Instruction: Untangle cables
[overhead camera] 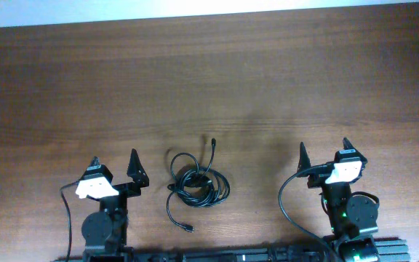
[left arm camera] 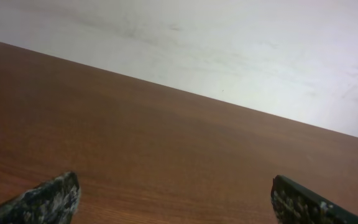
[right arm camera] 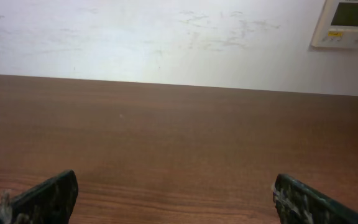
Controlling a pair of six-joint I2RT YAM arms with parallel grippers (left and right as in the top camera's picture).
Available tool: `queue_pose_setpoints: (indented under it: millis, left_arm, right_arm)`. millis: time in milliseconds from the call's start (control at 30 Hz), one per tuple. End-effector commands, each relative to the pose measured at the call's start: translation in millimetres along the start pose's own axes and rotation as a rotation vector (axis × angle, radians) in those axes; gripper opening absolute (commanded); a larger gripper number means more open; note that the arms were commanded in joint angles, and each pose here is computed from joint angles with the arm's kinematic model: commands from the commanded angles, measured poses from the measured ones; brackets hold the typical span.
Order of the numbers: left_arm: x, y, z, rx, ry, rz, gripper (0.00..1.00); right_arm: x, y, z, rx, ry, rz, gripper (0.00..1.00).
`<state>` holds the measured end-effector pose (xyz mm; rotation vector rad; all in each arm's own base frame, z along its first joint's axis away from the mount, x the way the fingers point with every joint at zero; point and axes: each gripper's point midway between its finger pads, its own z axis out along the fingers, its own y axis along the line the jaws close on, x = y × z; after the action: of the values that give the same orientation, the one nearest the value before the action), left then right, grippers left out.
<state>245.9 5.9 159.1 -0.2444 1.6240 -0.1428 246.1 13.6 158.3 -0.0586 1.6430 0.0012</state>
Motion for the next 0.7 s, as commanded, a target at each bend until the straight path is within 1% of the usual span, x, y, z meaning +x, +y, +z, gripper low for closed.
queue_pose_setpoints:
  millis: [0,133,333,500,600,667]
  left_arm:
    - [0.7,1.4,-0.1,-0.004,0.002,0.016,0.99]
    - [2.5,-4.4,-0.2,0.029,0.011,0.016,0.99]
    - [4.1,-5.7,-0.3,0.037,0.02,0.026,0.99]
    - [7.6,-7.6,-3.2,0.042,0.078,0.069,0.99]
    - [2.4,-7.2,-4.4,0.028,0.1,0.072,0.99]
    - [-3.4,-8.8,-4.1,0.031,0.099,0.1,0.99]
  right_arm:
    - [2.0,-0.3,-0.3,-0.002,0.003,0.001,0.99]
    - [2.0,-0.3,-0.3,-0.002,0.003,0.001,0.99]
    - [2.0,-0.3,-0.3,-0.002,0.003,0.001,0.99]
    - [2.0,-0.3,-0.3,-0.002,0.003,0.001,0.99]
    - [2.0,-0.3,-0.3,-0.002,0.003,0.001,0.99]
    - [2.0,-0.3,-0.3,-0.002,0.003,0.001,0.99]
